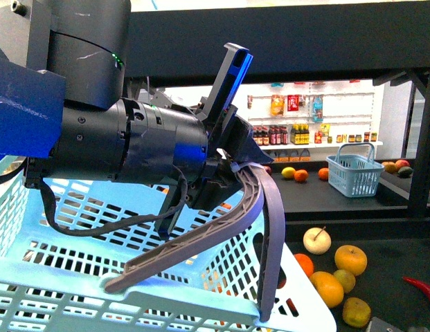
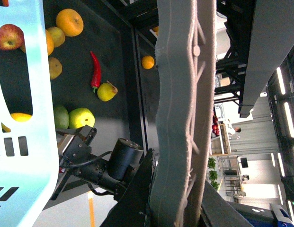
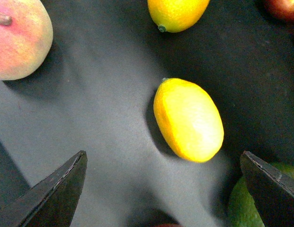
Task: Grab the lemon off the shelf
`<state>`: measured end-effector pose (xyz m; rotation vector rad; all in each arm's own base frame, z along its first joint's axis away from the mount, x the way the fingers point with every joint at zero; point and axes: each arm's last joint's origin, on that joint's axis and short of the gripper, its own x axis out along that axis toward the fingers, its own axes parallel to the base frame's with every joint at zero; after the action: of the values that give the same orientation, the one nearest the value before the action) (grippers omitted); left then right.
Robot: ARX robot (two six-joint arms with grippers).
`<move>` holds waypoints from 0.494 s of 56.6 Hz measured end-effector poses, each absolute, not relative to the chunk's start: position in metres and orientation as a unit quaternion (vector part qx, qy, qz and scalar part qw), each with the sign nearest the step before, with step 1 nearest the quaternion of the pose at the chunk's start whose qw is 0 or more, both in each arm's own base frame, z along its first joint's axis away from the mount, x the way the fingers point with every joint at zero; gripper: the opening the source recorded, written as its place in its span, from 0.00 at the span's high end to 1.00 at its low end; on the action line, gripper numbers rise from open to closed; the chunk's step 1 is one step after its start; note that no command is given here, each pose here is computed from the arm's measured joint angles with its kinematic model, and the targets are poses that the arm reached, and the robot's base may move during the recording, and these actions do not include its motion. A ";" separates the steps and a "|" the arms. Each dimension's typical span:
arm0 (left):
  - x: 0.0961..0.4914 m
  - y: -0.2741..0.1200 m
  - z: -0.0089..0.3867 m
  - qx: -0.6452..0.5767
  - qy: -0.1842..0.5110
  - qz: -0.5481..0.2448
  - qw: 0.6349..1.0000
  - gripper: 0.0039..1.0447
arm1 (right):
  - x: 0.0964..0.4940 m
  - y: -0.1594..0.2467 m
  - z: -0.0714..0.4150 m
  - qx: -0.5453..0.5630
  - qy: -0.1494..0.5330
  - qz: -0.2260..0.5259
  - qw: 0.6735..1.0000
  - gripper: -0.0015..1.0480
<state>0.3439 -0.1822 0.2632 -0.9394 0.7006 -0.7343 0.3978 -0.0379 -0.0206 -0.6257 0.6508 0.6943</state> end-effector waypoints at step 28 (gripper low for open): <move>0.344 -0.182 0.263 -0.433 0.323 -0.338 0.770 0.90 | 0.455 -0.030 -0.063 -0.330 0.314 0.324 0.829 0.07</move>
<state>0.3439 -0.1822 0.2632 -0.9402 0.7007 -0.7338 0.4548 -0.0300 -0.0627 -0.7011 0.6671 0.6878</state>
